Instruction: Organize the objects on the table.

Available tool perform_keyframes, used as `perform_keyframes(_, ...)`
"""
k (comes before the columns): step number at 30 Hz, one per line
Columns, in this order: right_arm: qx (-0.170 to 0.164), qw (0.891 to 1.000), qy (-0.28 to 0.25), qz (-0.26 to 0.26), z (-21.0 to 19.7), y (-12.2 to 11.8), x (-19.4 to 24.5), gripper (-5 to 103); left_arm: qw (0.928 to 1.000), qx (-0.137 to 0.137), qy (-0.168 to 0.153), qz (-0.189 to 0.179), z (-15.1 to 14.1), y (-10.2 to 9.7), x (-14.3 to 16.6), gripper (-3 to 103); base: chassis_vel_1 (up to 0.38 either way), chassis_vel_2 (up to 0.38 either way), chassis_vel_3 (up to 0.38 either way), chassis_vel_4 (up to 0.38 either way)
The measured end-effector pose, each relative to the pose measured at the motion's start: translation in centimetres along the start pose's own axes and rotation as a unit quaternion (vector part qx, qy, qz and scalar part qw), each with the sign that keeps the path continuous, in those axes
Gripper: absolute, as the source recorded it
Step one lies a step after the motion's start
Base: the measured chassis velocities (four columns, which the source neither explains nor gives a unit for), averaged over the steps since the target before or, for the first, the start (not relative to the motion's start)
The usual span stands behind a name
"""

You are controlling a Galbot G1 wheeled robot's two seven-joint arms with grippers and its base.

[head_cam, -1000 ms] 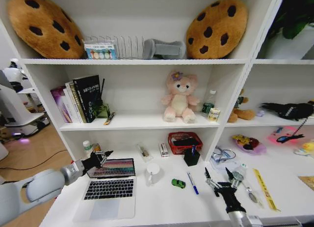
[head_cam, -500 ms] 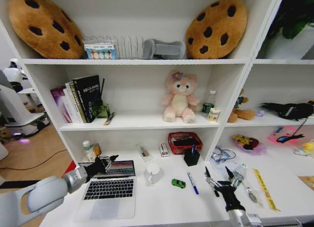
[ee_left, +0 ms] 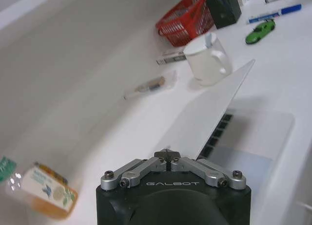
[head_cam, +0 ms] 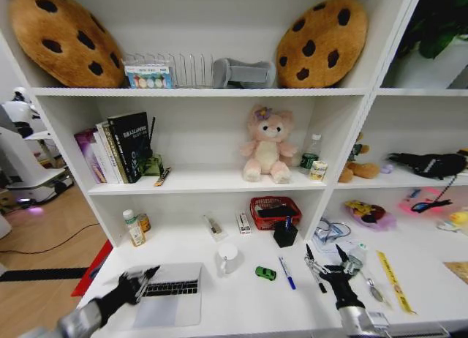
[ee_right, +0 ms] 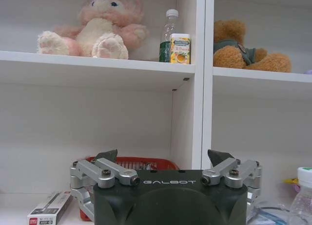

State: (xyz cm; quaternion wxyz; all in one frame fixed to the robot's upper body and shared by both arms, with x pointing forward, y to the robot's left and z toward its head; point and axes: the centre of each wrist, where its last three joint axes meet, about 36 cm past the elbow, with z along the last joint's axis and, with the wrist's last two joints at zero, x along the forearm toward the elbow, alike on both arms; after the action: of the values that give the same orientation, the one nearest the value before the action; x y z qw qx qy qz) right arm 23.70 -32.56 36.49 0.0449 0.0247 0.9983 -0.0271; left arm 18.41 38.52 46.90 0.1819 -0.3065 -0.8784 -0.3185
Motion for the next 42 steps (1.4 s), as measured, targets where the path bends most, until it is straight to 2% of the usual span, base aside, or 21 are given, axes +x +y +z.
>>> perform_keyframes(2, -0.003, 1.000, 0.001, -0.004, -0.1, 0.4, -0.3, 100, 0.9999, 0.010, 0.004, -0.001, 0.5, -1.8, 0.5, 0, 0.000, 0.000, 0.000, 0.000)
perform_keyframes(11, -0.002, 1.000, -0.002, -0.011, -0.9, 0.5, -0.4, 100, 0.9996, 0.026, 0.002, -0.015, 1.4, -4.3, 0.3, 0, 0.000, 0.000, 0.000, 0.000)
perform_keyframes(12, 0.001, 1.000, -0.002, -0.015, -1.0, 0.4, -0.5, 100, 0.9991, 0.033, 0.001, -0.027, 1.6, -5.0, 0.5, 0, 0.000, 0.000, 0.000, 0.000)
perform_keyframes(16, 0.002, 1.000, 0.001, -0.019, -1.1, 0.3, -0.3, 100, 0.9945, 0.068, -0.017, -0.078, 0.6, -4.3, 0.2, -3, 0.000, 0.000, 0.000, 0.000)
perform_keyframes(18, 0.005, 1.000, 0.006, -0.021, -1.0, 0.3, 0.1, 100, 0.9847, 0.113, -0.035, -0.129, -0.6, -3.5, 0.1, 7, 0.000, 0.000, 0.000, 0.000)
perform_keyframes(19, 0.005, 1.000, 0.006, -0.021, -1.0, 0.3, 0.1, 100, 0.9847, 0.113, -0.035, -0.129, -0.6, -3.5, 0.1, 7, 0.000, 0.000, 0.000, 0.000)
perform_keyframes(21, 0.008, 1.000, 0.011, -0.024, -1.0, 0.3, 0.6, 100, 0.9714, 0.155, -0.048, -0.173, -1.3, -3.5, 0.2, 17, 0.000, 0.000, 0.000, 0.000)
perform_keyframes(22, 0.008, 1.000, 0.011, -0.024, -1.0, 0.3, 0.6, 100, 0.9714, 0.155, -0.048, -0.173, -1.3, -3.5, 0.2, 17, 0.000, 0.000, 0.000, 0.000)
perform_keyframes(24, 0.014, 0.999, 0.022, -0.040, -1.1, 0.3, 1.8, 100, 0.9461, 0.212, -0.066, -0.236, -2.0, -3.5, -0.1, 28, 0.000, 0.000, 0.000, 0.000)
perform_keyframes(25, 0.014, 0.999, 0.022, -0.040, -1.1, 0.3, 1.8, 100, 0.9461, 0.212, -0.066, -0.236, -2.0, -3.5, -0.1, 28, 0.000, 0.000, 0.000, 0.000)
perform_keyframes(26, 0.017, 0.998, 0.027, -0.048, -1.1, 0.3, 2.1, 100, 0.9367, 0.229, -0.071, -0.255, -2.2, -3.4, -0.3, 33, 0.000, 0.000, 0.000, 0.000)
perform_keyframes(27, 0.020, 0.997, 0.033, -0.066, -1.1, 0.3, 2.5, 100, 0.9215, 0.253, -0.080, -0.284, -2.5, -3.0, -0.5, 44, 0.000, 0.000, 0.000, 0.000)
perform_keyframes(28, 0.020, 0.997, 0.033, -0.066, -1.1, 0.3, 2.5, 100, 0.9215, 0.253, -0.080, -0.284, -2.5, -3.0, -0.5, 44, 0.000, 0.000, 0.000, 0.000)
perform_keyframes(29, 0.022, 0.996, 0.038, -0.080, -1.1, 0.3, 2.7, 100, 0.9130, 0.264, -0.085, -0.299, -2.7, -2.7, -0.6, 44, 0.000, 0.000, 0.000, 0.000)
perform_keyframes(30, 0.020, 0.994, 0.044, -0.101, -1.1, 0.2, 2.7, 100, 0.9007, 0.279, -0.091, -0.321, -2.8, -2.1, -0.8, 55, 0.000, 0.000, 0.000, 0.000)
perform_keyframes(31, 0.020, 0.994, 0.044, -0.101, -1.1, 0.2, 2.7, 100, 0.9007, 0.279, -0.091, -0.321, -2.8, -2.1, -0.8, 55, 0.000, 0.000, 0.000, 0.000)
perform_keyframes(32, 0.018, 0.992, 0.048, -0.115, -1.2, 0.1, 2.6, 100, 0.8942, 0.285, -0.094, -0.332, -2.9, -1.8, -0.9, 55, 0.000, 0.000, 0.000, 0.000)
perform_keyframes(34, 0.015, 0.985, 0.064, -0.161, -1.1, -0.3, 2.3, 100, 0.8782, 0.300, -0.099, -0.360, -3.1, -0.9, -1.3, 72, 0.000, 0.000, 0.000, 0.000)
perform_keyframes(37, 0.014, 0.981, 0.072, -0.181, -0.9, -0.6, 2.2, 100, 0.8717, 0.306, -0.098, -0.370, -3.2, -0.7, -1.4, 77, 0.000, 0.000, 0.000, 0.000)
perform_keyframes(39, 0.012, 0.970, 0.091, -0.227, -0.3, -1.3, 1.9, 100, 0.8591, 0.318, -0.097, -0.389, -3.3, -0.2, -1.8, 88, 0.000, 0.000, 0.000, 0.000)
perform_keyframes(42, 0.006, 0.961, 0.107, -0.255, 0.4, -2.1, 1.6, 100, 0.8528, 0.331, -0.097, -0.392, -3.6, 0.3, -2.1, 97, 0.000, 0.000, 0.000, 0.000)
